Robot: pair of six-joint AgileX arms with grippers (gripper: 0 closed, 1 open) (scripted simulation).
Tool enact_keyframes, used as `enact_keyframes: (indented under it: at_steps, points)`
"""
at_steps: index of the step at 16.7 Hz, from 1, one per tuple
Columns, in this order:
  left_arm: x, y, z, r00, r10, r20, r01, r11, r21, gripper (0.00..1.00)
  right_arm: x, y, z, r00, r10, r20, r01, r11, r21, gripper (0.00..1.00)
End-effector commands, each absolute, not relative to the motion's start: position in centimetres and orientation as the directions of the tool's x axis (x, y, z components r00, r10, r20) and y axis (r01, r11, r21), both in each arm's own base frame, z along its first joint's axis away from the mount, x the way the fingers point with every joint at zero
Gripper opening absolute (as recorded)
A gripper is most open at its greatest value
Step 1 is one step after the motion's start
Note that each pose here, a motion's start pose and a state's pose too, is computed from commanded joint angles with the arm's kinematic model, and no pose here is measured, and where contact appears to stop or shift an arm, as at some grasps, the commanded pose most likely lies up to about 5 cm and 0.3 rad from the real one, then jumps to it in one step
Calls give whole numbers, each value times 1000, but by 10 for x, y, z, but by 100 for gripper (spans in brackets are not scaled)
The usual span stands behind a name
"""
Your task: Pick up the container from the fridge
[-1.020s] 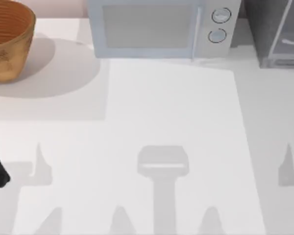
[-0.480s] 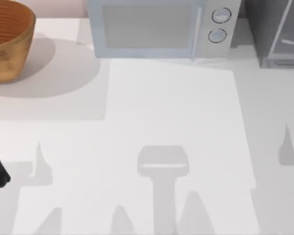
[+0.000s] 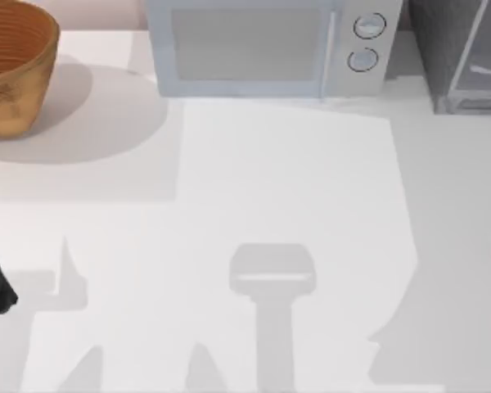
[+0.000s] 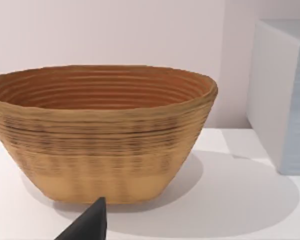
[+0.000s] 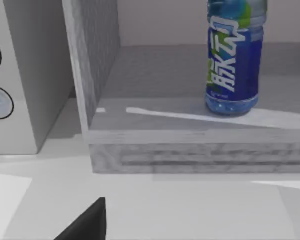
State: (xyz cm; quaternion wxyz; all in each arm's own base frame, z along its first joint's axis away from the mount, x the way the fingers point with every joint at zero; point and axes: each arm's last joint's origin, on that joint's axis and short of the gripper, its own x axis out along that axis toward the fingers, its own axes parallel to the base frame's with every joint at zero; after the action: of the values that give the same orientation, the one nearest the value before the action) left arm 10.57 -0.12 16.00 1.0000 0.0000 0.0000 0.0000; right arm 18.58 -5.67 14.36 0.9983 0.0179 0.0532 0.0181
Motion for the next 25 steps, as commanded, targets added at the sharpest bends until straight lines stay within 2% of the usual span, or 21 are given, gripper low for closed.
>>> enact_keyframes:
  at_steps: [3, 11, 18, 21, 25]
  points:
    - [106, -1, 160, 1000, 0, 0, 0, 1000, 0, 100, 193, -73, 124, 993, 29, -116, -23, 998, 55, 100]
    - [106, -1, 160, 1000, 0, 0, 0, 1000, 0, 100, 204, -102, 110, 1000, 0, -3, 0, 1000, 2, 100]
    - [106, -1, 160, 1000, 0, 0, 0, 1000, 0, 100, 208, -102, 109, 1000, 3, -5, -3, 1000, 2, 100]
    - [106, -1, 160, 1000, 0, 0, 0, 1000, 0, 100, 234, -107, 106, 1000, -1, -13, 1, 1000, 1, 100]
    - [106, -1, 160, 1000, 0, 0, 0, 1000, 0, 100, 305, -113, 106, 1000, -7, 2, 7, 1000, -10, 100]
